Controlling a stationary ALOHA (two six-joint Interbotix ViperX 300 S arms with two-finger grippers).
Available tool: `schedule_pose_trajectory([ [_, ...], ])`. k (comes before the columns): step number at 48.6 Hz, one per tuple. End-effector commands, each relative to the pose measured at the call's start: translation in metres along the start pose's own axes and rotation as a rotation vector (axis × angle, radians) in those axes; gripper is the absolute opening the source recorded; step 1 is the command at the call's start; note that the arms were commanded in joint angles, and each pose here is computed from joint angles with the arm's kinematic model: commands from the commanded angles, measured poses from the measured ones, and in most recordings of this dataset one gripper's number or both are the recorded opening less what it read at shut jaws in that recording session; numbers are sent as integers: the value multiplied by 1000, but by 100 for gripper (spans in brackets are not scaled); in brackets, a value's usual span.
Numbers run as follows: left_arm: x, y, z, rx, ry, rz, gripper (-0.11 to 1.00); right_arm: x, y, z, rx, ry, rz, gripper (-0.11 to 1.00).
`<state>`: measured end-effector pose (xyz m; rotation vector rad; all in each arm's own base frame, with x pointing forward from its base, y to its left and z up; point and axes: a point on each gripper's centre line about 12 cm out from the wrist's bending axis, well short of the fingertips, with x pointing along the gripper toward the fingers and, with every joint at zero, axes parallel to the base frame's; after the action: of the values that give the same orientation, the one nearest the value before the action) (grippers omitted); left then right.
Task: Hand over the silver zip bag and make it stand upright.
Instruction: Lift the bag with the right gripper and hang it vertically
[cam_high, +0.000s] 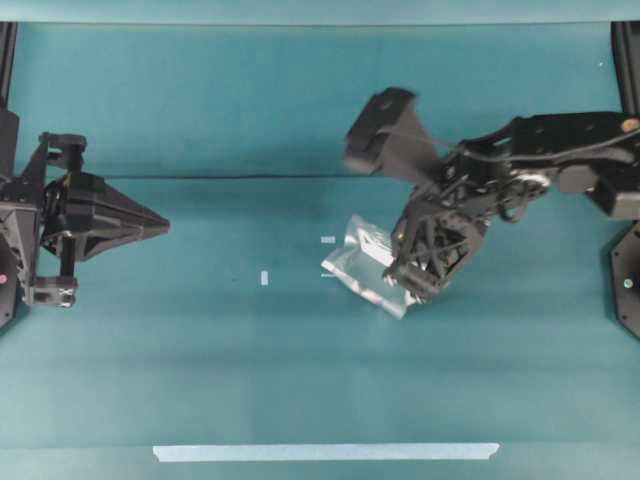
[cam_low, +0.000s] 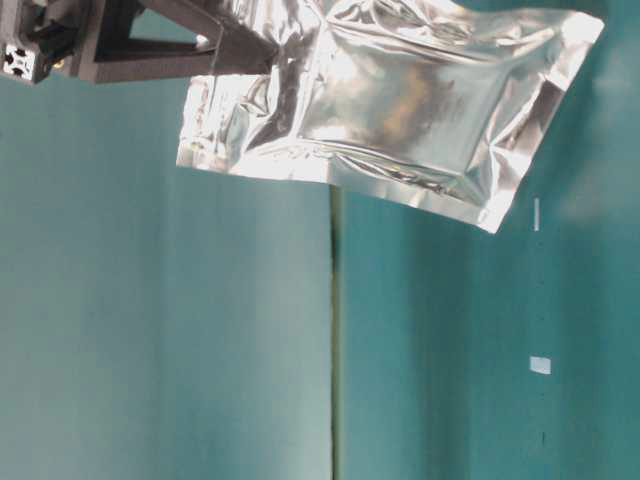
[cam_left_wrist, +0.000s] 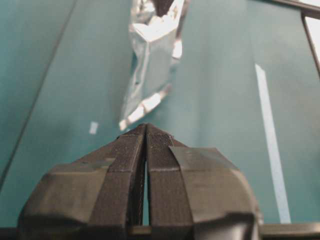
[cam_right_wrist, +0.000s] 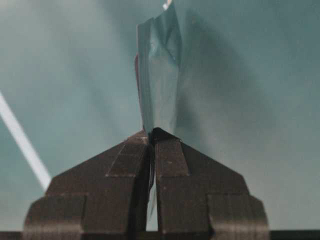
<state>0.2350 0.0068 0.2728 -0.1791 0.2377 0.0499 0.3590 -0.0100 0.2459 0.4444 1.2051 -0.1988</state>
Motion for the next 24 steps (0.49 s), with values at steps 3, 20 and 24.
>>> schedule_pose_trajectory([
  [3,0,-1,10,4,-26,-3,-1,-12,16,13,-158,-11,5,4],
  [20,1,2,9,-2,-22,11,44,-8,21,31,-398,13,-38,4],
  [24,2,4,7,-3,-15,17,69,-6,21,34,-424,13,-51,4],
])
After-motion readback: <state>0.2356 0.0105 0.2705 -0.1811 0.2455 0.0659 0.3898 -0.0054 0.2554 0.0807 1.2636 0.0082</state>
